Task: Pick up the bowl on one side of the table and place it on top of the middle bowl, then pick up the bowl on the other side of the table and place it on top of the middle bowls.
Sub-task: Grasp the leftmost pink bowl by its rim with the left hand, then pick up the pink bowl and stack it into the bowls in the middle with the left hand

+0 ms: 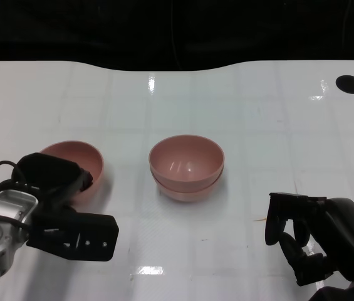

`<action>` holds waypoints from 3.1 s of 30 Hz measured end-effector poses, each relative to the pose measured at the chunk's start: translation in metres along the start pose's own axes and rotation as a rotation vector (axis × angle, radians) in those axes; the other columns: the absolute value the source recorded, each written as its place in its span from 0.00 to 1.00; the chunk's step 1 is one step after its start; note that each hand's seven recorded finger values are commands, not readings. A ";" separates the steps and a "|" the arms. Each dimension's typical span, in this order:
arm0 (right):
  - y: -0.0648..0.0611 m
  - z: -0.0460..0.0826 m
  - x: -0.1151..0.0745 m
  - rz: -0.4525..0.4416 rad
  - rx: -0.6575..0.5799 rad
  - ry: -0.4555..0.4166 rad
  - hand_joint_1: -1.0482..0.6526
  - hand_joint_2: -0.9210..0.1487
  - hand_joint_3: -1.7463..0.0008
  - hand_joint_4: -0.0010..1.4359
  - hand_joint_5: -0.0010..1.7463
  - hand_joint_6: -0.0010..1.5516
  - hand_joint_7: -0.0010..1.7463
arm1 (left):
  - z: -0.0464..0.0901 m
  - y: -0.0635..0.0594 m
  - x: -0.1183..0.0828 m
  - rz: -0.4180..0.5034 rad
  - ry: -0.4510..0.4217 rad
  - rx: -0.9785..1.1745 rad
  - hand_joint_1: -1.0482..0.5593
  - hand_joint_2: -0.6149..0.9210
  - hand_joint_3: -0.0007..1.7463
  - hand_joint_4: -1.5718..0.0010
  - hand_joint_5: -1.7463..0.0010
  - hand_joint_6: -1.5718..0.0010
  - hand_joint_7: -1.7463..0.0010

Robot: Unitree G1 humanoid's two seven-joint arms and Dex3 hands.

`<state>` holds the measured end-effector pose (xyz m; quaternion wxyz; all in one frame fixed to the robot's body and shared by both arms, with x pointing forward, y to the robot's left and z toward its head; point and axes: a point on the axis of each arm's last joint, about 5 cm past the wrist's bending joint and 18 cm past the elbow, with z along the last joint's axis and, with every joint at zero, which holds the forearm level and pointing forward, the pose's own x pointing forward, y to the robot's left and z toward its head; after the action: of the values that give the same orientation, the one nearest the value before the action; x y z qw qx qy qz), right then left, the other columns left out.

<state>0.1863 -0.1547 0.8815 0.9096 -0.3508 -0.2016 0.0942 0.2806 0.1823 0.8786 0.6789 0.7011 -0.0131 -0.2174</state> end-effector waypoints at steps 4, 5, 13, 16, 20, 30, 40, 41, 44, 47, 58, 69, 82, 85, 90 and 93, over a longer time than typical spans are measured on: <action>0.000 0.000 0.000 0.000 0.000 0.000 0.57 0.75 0.07 0.66 1.00 0.53 0.89 | -0.001 0.000 0.001 0.080 -0.033 -0.024 0.51 1.00 0.22 0.46 0.00 0.60 0.07; 0.000 0.000 0.000 0.000 0.000 0.000 0.57 0.75 0.07 0.66 1.00 0.53 0.89 | -0.001 0.000 0.001 0.089 -0.040 -0.026 0.51 1.00 0.24 0.47 0.00 0.61 0.05; 0.000 0.000 0.000 0.001 0.000 -0.001 0.56 0.76 0.07 0.66 1.00 0.54 0.88 | -0.002 0.004 0.000 0.135 -0.055 -0.017 0.50 0.99 0.19 0.50 0.00 0.62 0.07; 0.000 0.000 0.000 0.002 -0.001 -0.001 0.56 0.76 0.07 0.66 1.00 0.54 0.88 | -0.004 0.009 -0.001 0.150 -0.056 -0.011 0.50 1.00 0.17 0.50 0.00 0.60 0.12; 0.001 0.000 0.000 0.001 -0.003 -0.004 0.56 0.75 0.07 0.66 1.00 0.54 0.88 | -0.003 0.018 -0.001 0.195 -0.077 0.001 0.50 1.00 0.14 0.50 0.00 0.54 0.25; 0.001 0.000 0.000 0.003 -0.005 0.000 0.56 0.76 0.07 0.67 1.00 0.54 0.88 | 0.004 0.042 -0.003 0.266 -0.127 -0.024 0.48 1.00 0.15 0.49 0.00 0.59 0.12; 0.001 0.000 -0.001 0.004 -0.004 0.003 0.57 0.75 0.07 0.67 1.00 0.54 0.89 | 0.015 0.076 0.001 0.264 -0.235 -0.034 0.50 0.99 0.09 0.49 0.00 0.55 0.13; 0.001 0.000 -0.001 0.005 -0.004 0.005 0.57 0.75 0.07 0.67 1.00 0.54 0.89 | 0.016 0.080 0.001 0.268 -0.251 -0.032 0.50 0.99 0.09 0.49 0.00 0.56 0.09; 0.001 0.000 -0.002 0.006 -0.004 0.006 0.57 0.75 0.07 0.67 1.00 0.54 0.89 | 0.020 0.089 0.002 0.285 -0.301 -0.026 0.51 0.99 0.10 0.48 0.00 0.58 0.04; 0.002 0.000 -0.003 0.007 -0.003 0.011 0.58 0.75 0.07 0.67 1.00 0.54 0.89 | 0.025 0.093 0.003 0.284 -0.332 -0.034 0.51 1.00 0.12 0.48 0.00 0.56 0.06; 0.001 0.001 -0.005 0.010 -0.004 0.021 0.58 0.73 0.08 0.67 1.00 0.54 0.88 | 0.045 0.102 0.008 0.290 -0.446 -0.104 0.51 0.85 0.38 0.46 0.00 0.55 0.04; 0.002 0.001 -0.005 0.019 -0.005 0.032 0.58 0.73 0.08 0.67 1.00 0.55 0.87 | 0.060 0.099 0.017 0.244 -0.503 -0.117 0.51 0.84 0.34 0.47 0.00 0.55 0.11; 0.002 0.001 -0.005 0.018 -0.006 0.032 0.58 0.73 0.08 0.67 1.00 0.55 0.88 | 0.074 0.098 0.026 0.198 -0.549 -0.103 0.49 0.94 0.12 0.48 0.00 0.37 0.60; 0.002 0.001 -0.005 0.018 -0.006 0.032 0.57 0.73 0.08 0.67 1.00 0.55 0.88 | 0.075 0.096 0.027 0.186 -0.552 -0.101 0.50 0.95 0.12 0.48 0.00 0.47 0.31; 0.002 0.002 -0.005 0.018 -0.007 0.031 0.58 0.73 0.08 0.67 1.00 0.55 0.88 | 0.076 0.095 0.029 0.167 -0.560 -0.078 0.50 0.95 0.14 0.47 0.00 0.50 0.18; 0.002 0.002 -0.005 0.020 -0.012 0.031 0.57 0.73 0.08 0.67 1.00 0.55 0.87 | 0.076 0.096 0.030 0.165 -0.570 -0.065 0.50 0.96 0.16 0.47 0.00 0.51 0.17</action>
<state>0.1810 -0.1542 0.8800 0.9096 -0.3595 -0.1845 0.0965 0.3097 0.0931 0.9637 0.6853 0.5863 -0.2531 -0.3500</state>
